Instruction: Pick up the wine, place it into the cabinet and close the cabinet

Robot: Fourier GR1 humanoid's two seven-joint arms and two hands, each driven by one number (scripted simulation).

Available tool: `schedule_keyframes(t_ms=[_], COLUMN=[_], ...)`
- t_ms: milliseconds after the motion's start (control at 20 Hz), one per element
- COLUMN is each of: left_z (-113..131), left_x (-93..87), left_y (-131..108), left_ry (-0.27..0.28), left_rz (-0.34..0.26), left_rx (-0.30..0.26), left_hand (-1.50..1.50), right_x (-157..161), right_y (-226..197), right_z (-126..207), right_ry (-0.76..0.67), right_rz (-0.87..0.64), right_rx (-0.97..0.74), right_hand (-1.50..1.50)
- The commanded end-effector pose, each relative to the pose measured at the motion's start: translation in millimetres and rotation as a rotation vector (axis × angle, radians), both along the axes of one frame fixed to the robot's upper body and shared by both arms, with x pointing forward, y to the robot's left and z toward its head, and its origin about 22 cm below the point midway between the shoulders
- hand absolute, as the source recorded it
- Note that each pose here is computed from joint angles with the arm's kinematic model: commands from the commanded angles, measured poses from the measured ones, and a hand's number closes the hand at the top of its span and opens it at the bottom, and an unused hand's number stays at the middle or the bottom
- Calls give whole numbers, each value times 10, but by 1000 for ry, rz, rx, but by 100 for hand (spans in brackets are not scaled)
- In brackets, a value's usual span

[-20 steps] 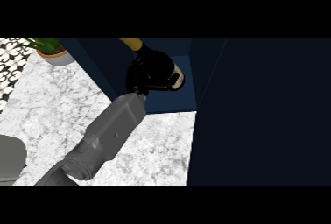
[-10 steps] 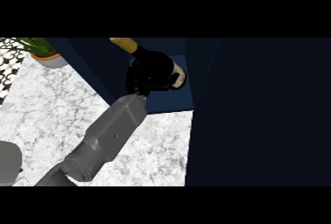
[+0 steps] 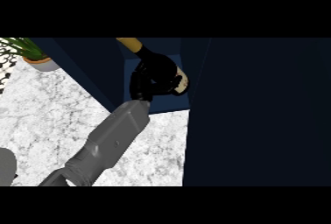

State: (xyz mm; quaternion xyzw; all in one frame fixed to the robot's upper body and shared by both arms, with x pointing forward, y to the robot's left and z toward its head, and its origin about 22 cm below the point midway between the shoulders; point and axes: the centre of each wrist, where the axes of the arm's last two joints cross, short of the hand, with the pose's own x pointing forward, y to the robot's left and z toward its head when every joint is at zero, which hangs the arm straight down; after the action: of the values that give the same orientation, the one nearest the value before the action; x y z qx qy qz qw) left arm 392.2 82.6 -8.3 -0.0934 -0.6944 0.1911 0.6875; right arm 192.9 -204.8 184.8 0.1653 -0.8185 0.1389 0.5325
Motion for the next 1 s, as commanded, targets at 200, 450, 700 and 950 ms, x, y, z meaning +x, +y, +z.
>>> schedule_keyframes(t_ms=[200,450,700,950], left_z=[102,90,49,68], left_x=[-4,-55,-51,-8], left_y=[-107,-156,-135,-128], left_ry=[-19,0,-1,-5], left_rz=[66,112,106,145], left_rx=[-72,-83,-82,1], left_hand=[150,-150,-150,-150], right_x=[-41,-35,4,-36], right_y=[36,-14,-114,-6], right_z=[12,-17,-98,-52], right_ry=[-10,-12,5,3], right_rz=[12,13,2,17], right_rx=[8,-10,-25,4], right_hand=[-150,-150,-150,-150])
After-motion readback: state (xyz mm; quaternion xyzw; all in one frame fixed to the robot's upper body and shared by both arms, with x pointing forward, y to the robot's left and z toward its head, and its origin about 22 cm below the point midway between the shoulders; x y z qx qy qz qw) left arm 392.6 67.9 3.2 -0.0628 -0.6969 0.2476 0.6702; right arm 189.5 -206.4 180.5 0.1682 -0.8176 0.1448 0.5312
